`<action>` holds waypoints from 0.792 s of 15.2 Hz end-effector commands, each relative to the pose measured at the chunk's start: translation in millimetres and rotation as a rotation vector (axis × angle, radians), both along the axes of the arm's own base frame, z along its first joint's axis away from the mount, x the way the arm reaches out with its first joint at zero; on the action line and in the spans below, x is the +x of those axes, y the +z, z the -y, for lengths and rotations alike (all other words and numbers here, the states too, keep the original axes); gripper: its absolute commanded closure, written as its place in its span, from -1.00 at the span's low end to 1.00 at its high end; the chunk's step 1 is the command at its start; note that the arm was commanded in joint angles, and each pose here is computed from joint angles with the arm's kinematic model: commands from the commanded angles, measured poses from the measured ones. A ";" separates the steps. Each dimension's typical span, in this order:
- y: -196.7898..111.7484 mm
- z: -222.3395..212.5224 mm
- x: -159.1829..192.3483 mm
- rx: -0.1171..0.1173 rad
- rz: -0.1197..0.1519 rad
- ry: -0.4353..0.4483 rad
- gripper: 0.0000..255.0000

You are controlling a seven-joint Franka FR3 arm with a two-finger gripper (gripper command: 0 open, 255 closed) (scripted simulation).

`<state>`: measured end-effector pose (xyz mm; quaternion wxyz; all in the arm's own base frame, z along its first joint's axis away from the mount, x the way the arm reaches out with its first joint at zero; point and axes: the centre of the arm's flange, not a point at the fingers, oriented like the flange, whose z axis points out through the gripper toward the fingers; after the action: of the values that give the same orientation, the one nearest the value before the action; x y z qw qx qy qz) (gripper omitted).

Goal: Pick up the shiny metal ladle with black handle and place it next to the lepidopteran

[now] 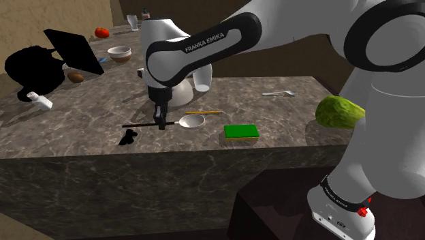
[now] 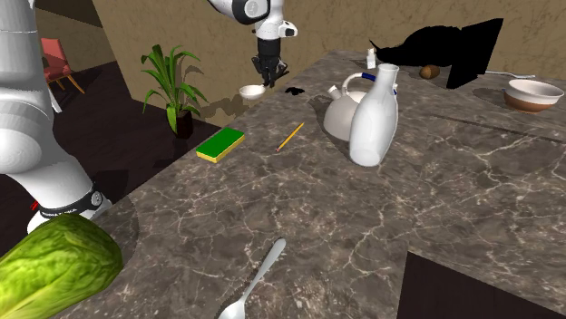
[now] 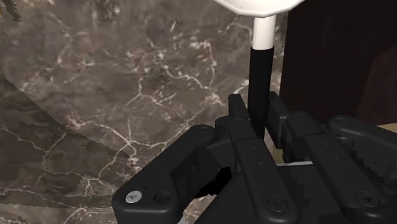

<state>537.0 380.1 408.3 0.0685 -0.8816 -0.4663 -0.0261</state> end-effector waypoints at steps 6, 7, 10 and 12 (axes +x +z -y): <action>-36.5 -0.1 -0.1 0.000 0.000 0.000 1.00; -41.8 -0.1 -0.1 0.000 0.000 0.000 1.00; -57.6 -0.1 -0.1 0.000 0.000 0.000 1.00; -63.1 -0.1 -0.2 0.000 0.000 0.000 1.00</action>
<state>537.0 380.7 347.7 0.0685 -0.8816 -0.4664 -0.0260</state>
